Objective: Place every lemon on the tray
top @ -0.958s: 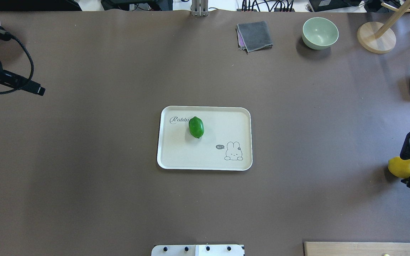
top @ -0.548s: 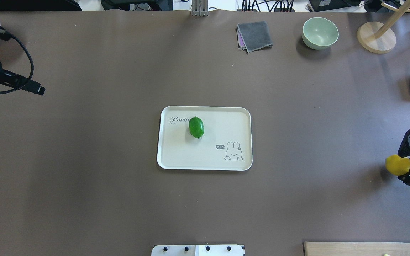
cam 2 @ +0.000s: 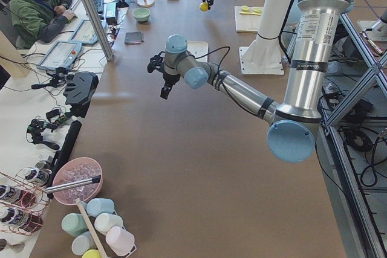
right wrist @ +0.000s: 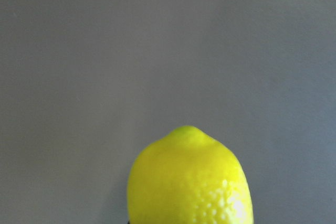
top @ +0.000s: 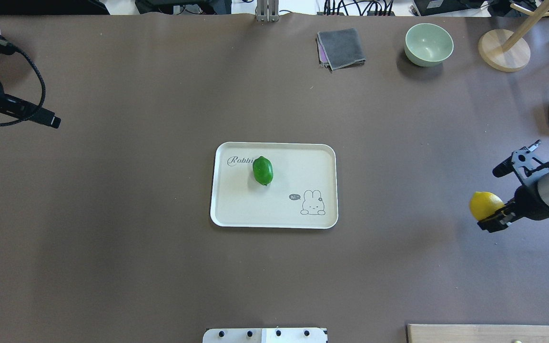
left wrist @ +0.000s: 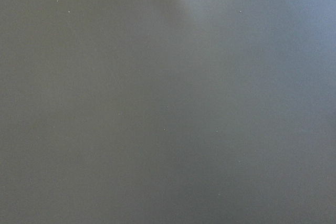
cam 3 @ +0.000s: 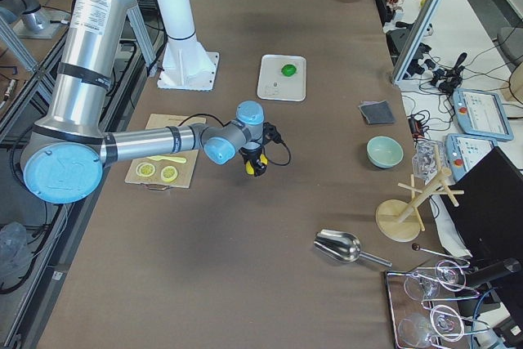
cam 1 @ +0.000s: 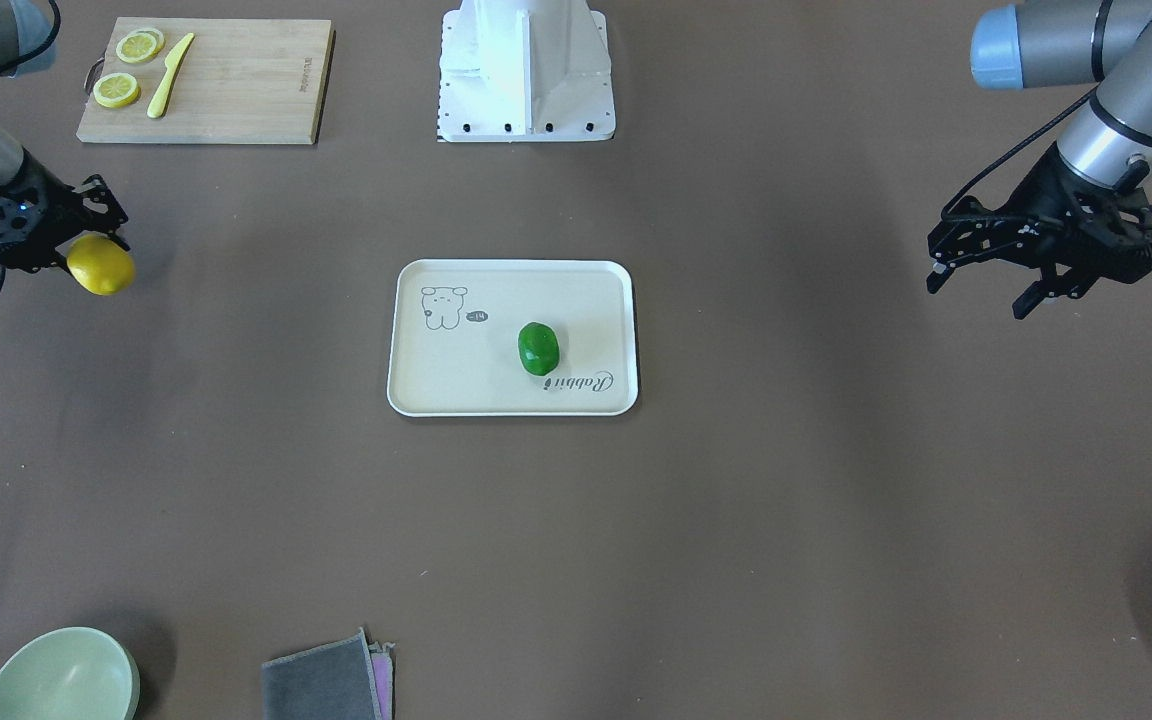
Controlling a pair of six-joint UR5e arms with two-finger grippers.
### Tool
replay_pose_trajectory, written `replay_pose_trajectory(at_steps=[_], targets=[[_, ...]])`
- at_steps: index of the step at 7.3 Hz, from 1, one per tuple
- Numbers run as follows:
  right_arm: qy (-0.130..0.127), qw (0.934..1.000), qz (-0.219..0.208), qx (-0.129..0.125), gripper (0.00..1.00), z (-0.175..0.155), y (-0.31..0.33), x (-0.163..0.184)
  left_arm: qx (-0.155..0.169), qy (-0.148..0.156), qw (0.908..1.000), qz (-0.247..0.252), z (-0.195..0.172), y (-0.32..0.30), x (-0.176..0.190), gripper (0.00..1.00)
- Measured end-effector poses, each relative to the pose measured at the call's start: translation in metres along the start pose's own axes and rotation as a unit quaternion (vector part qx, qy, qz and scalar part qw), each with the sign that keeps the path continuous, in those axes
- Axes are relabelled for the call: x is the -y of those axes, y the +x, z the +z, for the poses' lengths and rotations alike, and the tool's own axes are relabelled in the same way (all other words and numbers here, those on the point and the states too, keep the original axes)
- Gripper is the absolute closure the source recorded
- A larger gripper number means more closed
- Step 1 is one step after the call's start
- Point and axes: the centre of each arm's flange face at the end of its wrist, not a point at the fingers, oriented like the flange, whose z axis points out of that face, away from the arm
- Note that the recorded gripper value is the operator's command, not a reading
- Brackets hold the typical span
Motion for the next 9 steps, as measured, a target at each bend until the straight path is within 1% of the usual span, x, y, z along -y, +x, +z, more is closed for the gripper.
replay_pose_trajectory(at_steps=[1, 2, 3, 4, 5, 6, 7, 8, 9], targets=[[-0.001, 0.9981, 0.056, 0.027, 1.0, 0.006, -0.045, 0.031, 0.0, -0.001, 1.0, 0.0, 0.001, 0.0, 0.0, 0.03], [-0.009, 0.994, 0.1, 0.043, 1.0, 0.011, -0.098, 0.068, 0.0, -0.002, 1.0, 0.0, 0.002, 0.0, 0.0, 0.03], [-0.02, 0.9899, 0.134, 0.042, 1.0, 0.01, -0.152, 0.106, 0.0, -0.003, 1.0, 0.0, 0.003, 0.0, 0.0, 0.03], [-0.025, 0.987, 0.156, 0.03, 1.0, 0.009, -0.2, 0.135, -0.001, -0.003, 1.0, 0.0, 0.003, 0.0, 0.001, 0.03], [-0.023, 0.9847, 0.171, 0.021, 1.0, 0.011, -0.241, 0.154, -0.001, -0.003, 1.0, 0.0, 0.004, 0.0, 0.001, 0.03], [-0.018, 0.9821, 0.186, 0.02, 1.0, 0.013, -0.277, 0.172, -0.001, -0.003, 1.0, -0.001, 0.004, 0.0, 0.001, 0.03], [-0.013, 0.9795, 0.2, 0.022, 0.94, 0.018, -0.306, 0.197, -0.001, -0.003, 1.0, -0.001, 0.004, 0.0, 0.0, 0.03], [-0.009, 0.9784, 0.206, 0.02, 0.34, 0.024, -0.328, 0.223, -0.001, -0.003, 1.0, -0.001, 0.004, 0.0, 0.0, 0.03], [-0.004, 0.9783, 0.206, 0.018, 0.0, 0.025, -0.339, 0.24, -0.001, -0.003, 1.0, -0.001, 0.004, 0.0, 0.0, 0.03]])
